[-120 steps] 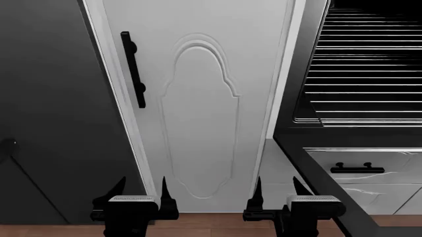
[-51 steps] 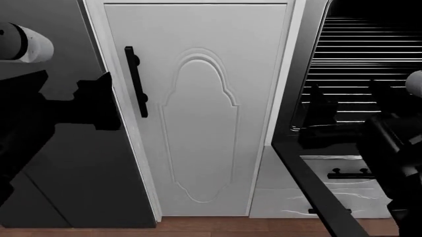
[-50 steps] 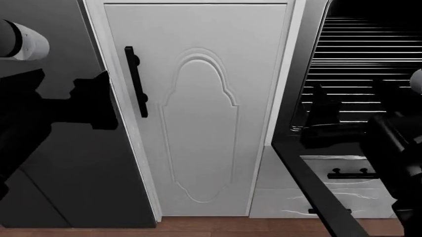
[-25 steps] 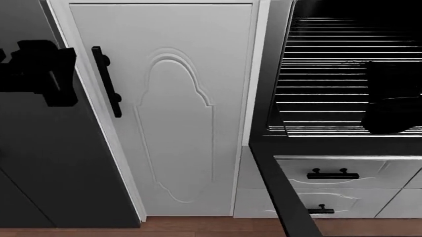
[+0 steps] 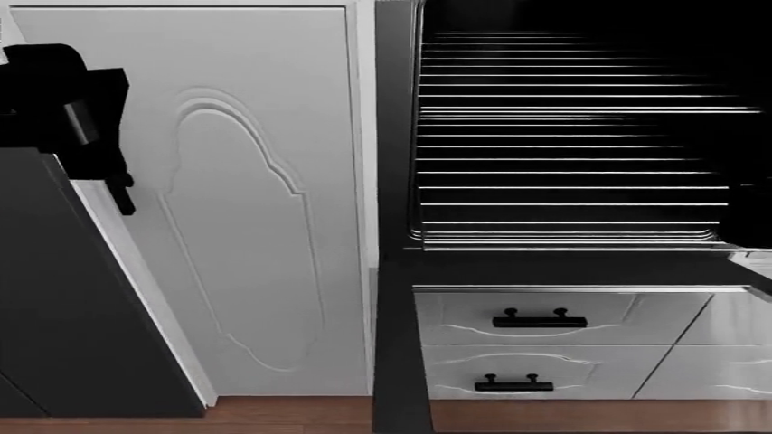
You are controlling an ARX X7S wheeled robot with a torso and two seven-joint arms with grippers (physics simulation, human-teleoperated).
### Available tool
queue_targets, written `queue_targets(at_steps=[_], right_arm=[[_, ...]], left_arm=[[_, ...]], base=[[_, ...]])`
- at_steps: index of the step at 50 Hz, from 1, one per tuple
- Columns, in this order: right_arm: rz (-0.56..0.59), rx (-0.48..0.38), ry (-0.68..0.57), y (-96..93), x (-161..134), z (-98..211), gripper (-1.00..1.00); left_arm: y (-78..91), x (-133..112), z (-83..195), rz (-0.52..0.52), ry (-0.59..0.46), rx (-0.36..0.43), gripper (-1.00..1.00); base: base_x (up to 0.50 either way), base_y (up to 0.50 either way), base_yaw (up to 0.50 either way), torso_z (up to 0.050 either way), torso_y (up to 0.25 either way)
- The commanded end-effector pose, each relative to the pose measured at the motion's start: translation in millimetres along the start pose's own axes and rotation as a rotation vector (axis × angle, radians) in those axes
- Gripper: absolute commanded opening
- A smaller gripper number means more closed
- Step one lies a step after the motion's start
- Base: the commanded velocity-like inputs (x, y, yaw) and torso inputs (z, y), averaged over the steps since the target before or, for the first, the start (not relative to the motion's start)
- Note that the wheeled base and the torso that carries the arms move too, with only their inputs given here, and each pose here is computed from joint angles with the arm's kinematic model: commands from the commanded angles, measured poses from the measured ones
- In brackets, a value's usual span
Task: Fully slide the bottom oven rack out.
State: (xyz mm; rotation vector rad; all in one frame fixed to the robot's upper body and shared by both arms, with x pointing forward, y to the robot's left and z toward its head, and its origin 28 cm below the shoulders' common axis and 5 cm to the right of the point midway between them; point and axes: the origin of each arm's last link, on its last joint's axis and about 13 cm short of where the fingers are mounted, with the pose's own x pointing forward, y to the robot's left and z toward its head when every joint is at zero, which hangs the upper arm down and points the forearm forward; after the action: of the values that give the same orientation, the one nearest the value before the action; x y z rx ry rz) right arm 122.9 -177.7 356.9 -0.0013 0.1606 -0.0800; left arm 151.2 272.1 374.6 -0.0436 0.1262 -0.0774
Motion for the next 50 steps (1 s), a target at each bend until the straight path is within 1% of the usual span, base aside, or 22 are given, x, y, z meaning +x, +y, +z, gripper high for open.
queue_targets(at_steps=[1, 13, 20, 31, 50], right_arm=[[-0.013, 0.012, 0.022, -2.7, 0.2, -2.9, 1.00], [-0.010, 0.009, 0.032, -2.0, 2.1, -7.0, 1.00], [-0.007, 0.010, 0.036, -2.2, 2.7, -9.4, 1.00], [-0.009, 0.011, 0.042, -2.6, 1.9, -12.3, 1.00], [-0.003, 0.009, 0.041, -1.1, 1.9, -11.9, 1.00]], left_arm=[[-2.0, 2.0, 0.2, -0.011, 0.003, -0.002, 1.00], [-0.5, 2.6, 0.1, -0.023, 0.007, -0.013, 1.00], [-0.8, 2.8, -1.4, -0.008, 0.020, -0.015, 1.00], [-1.6, 4.6, -5.6, -0.011, 0.033, -0.018, 1.00], [-0.9, 3.9, -5.1, -0.007, 0.030, -0.018, 1.00]], base=[[0.00, -0.50, 0.00, 0.000, 0.000], [0.00, -0.50, 0.00, 0.000, 0.000], [0.00, -0.50, 0.00, 0.000, 0.000], [0.00, -0.50, 0.00, 0.000, 0.000], [0.00, -0.50, 0.00, 0.000, 0.000]])
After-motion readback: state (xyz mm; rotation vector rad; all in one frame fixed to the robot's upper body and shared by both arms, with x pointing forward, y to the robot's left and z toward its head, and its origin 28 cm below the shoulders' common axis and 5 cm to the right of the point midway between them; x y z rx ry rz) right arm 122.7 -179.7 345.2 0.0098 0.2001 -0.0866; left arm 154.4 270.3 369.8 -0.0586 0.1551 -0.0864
